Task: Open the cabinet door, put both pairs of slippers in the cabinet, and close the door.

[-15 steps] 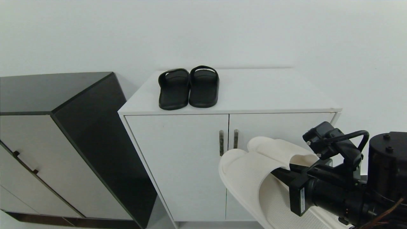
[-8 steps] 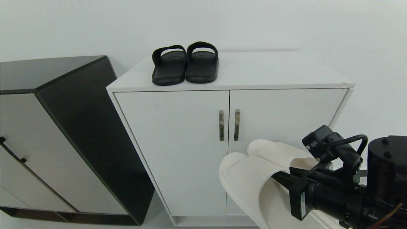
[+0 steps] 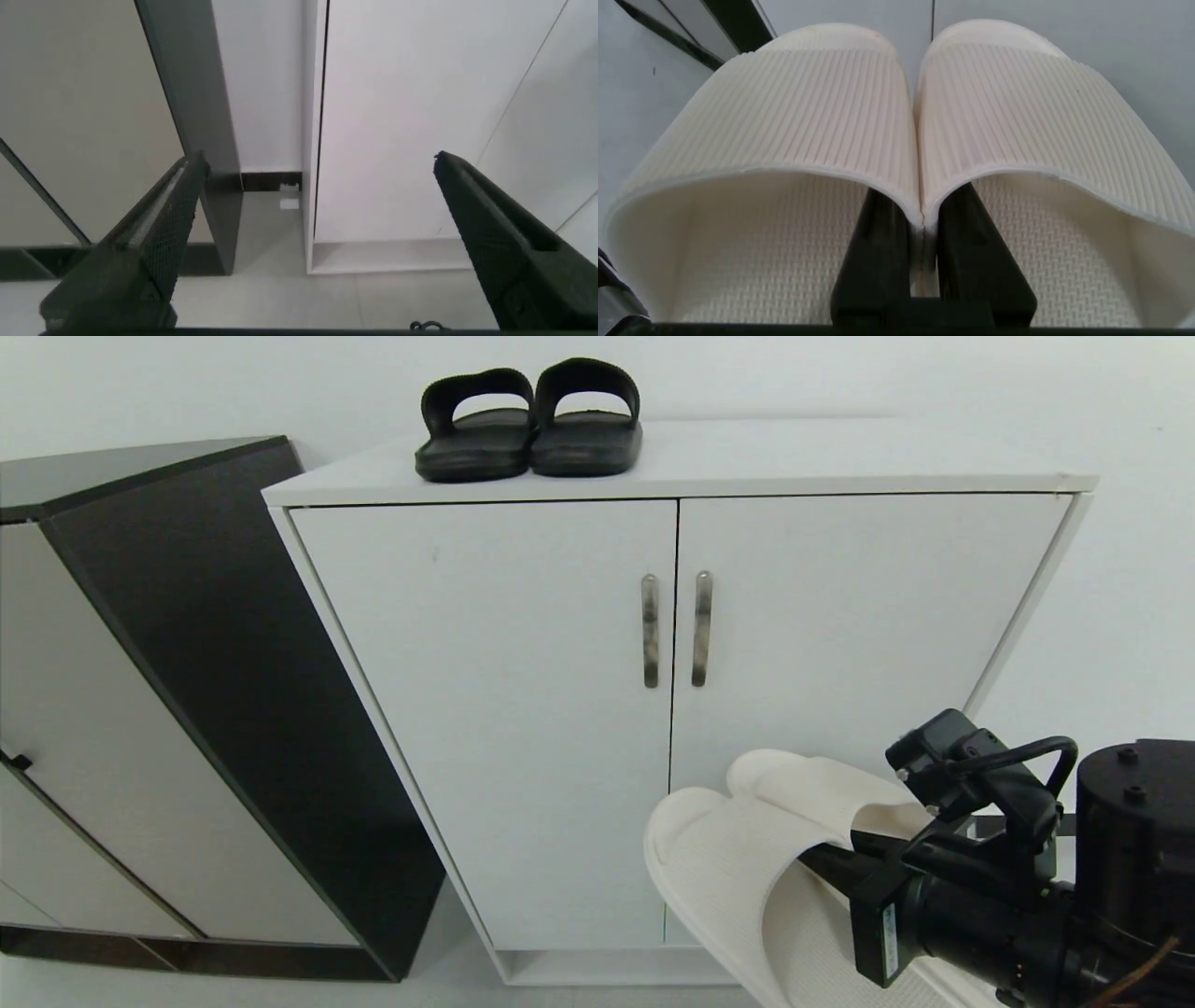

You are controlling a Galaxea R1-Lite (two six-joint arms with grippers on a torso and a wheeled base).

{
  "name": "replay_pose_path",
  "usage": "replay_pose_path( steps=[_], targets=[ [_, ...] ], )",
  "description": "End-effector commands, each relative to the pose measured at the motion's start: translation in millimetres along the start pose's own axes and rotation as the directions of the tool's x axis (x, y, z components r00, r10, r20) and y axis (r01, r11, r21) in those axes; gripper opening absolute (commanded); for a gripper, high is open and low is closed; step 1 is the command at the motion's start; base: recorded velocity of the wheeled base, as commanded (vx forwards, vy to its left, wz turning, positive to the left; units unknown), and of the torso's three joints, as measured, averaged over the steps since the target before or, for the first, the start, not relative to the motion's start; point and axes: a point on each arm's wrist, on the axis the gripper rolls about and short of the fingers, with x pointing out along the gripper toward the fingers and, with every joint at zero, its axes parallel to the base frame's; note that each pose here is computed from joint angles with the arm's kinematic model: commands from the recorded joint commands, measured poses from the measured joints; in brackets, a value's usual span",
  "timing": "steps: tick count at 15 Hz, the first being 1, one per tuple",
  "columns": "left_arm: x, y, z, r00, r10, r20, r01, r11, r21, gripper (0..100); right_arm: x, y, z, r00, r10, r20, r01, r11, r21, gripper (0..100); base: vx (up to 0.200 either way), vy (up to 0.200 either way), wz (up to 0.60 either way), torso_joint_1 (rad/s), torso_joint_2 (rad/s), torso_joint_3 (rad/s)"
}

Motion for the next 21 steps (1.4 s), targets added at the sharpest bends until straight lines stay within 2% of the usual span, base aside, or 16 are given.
replay_pose_path(
  steps=[1, 4, 5, 6, 7, 8, 9, 10, 12, 14, 15, 17, 18, 19, 20, 21],
  targets=[
    [0.1, 0.3, 0.1, 1.000, 0.016, -0.001, -0.016, 1.000, -0.008, 100, 0.8, 0.2, -1.2, 1.000, 0.000, -0.006, 0.000, 1.000, -0.001, 0, 0.000, 0.000, 0.00, -0.032, 0.43, 0.393],
    [0.0, 1.9, 2.5, 0.996, 0.085, 0.022, -0.084, 0.996, -0.008, 100, -1.7, 2.1, -1.3, 1.000, 0.011, -0.001, -0.011, 1.000, -0.005, 0, 0.000, 0.000, 0.00, -0.009, 0.25, 0.240],
    [-4.1, 1.9, 18.7, 0.992, 0.088, 0.086, -0.087, 0.996, -0.014, 100, -2.0, 2.0, -0.4, 1.000, 0.010, 0.003, -0.010, 1.000, -0.004, 0, 0.000, 0.000, 0.00, -0.002, 0.09, 0.066],
    [-7.2, 1.7, 47.7, 0.989, 0.083, 0.120, -0.082, 0.997, -0.014, 100, -3.1, 1.8, -0.1, 1.000, 0.012, 0.009, -0.012, 1.000, -0.002, 0, 0.000, 0.000, 0.00, 0.000, 0.00, 0.000],
    [0.4, 1.1, 61.0, 0.996, 0.054, 0.070, -0.054, 0.998, 0.006, 100, -3.2, 2.1, -0.1, 1.000, 0.013, 0.009, -0.013, 1.000, -0.002, 0, 0.000, 0.000, 0.00, 0.000, 0.00, 0.000],
    [13.8, -0.6, 68.6, 1.000, -0.021, -0.011, 0.021, 1.000, 0.015, 100, -2.4, 1.9, -0.4, 1.000, 0.012, 0.007, -0.012, 1.000, -0.002, 0, 0.000, 0.000, 0.00, 0.000, 0.00, 0.000],
    [27.5, -3.3, 75.7, 0.988, -0.134, -0.074, 0.134, 0.991, -0.002, 100, -1.7, 2.1, -1.0, 1.000, 0.012, 0.004, -0.012, 1.000, -0.003, 0, 0.000, 0.000, 0.00, 0.000, 0.00, 0.000],
    [42.6, -5.8, 85.6, 0.965, -0.240, -0.110, 0.238, 0.971, -0.025, 100, -2.1, 2.0, -1.1, 1.000, 0.012, 0.004, -0.012, 1.000, -0.003, 0, 0.000, 0.000, 0.00, 0.000, 0.00, 0.000],
    [80.0, -10.7, 106.8, 0.888, -0.428, -0.165, 0.422, 0.904, -0.072, 100, -3.3, 1.8, -1.1, 1.000, 0.021, 0.006, -0.021, 1.000, -0.002, 0, 0.000, 0.000, 0.00, 0.000, 0.00, 0.000],
    [112.8, -20.4, 121.9, 0.802, -0.564, -0.195, 0.555, 0.825, -0.104, 100, -3.2, 2.3, 0.0, 0.999, 0.034, 0.011, -0.034, 0.999, -0.003, 0, 0.000, 0.000, 0.00, 0.000, 0.00, 0.000],
    [125.1, -33.5, 125.0, 0.707, -0.676, -0.207, 0.667, 0.735, -0.122, 100, -3.8, 3.2, -0.2, 0.998, 0.054, 0.012, -0.054, 0.999, -0.008, 0, 0.000, 0.000, 0.00, 0.000, 0.00, 0.000],
    [135.0, -62.3, 127.8, 0.531, -0.813, -0.239, 0.810, 0.569, -0.139, 100, -5.9, 4.0, 1.1, 0.998, 0.067, 0.020, -0.067, 0.998, -0.007, 0, 0.000, 0.000, 0.00, 0.000, 0.00, 0.000],
    [139.8, -74.2, 130.5, 0.485, -0.838, -0.249, 0.839, 0.527, -0.138, 100, -6.6, 3.8, 1.2, 0.997, 0.070, 0.022, -0.070, 0.998, -0.005, 0, 0.000, 0.000, 0.00, 0.000, 0.00, 0.000],
    [142.4, -80.1, 130.0, 0.462, -0.850, -0.254, 0.856, 0.502, -0.122, 100, -10.1, 2.4, -0.1, 0.997, 0.073, 0.023, -0.073, 0.997, -0.005, 0, 0.000, 0.000, 0.00, 0.000, 0.00, 0.000],
    [149.6, -85.7, 128.8, 0.452, -0.854, -0.259, 0.864, 0.491, -0.113, 100, -13.2, 2.1, -0.5, 0.995, 0.099, 0.025, -0.099, 0.995, -0.004, 0, 0.000, 0.000, 0.00, 0.000, 0.00, 0.000],
    [155.5, -89.1, 130.4, 0.454, -0.855, -0.249, 0.865, 0.491, -0.108, 100, -14.5, 1.7, 0.5, 0.994, 0.109, 0.030, -0.109, 0.994, -0.002, 0, 0.000, 0.000, 0.00, 0.000, 0.00, 0.000]
  ],
)
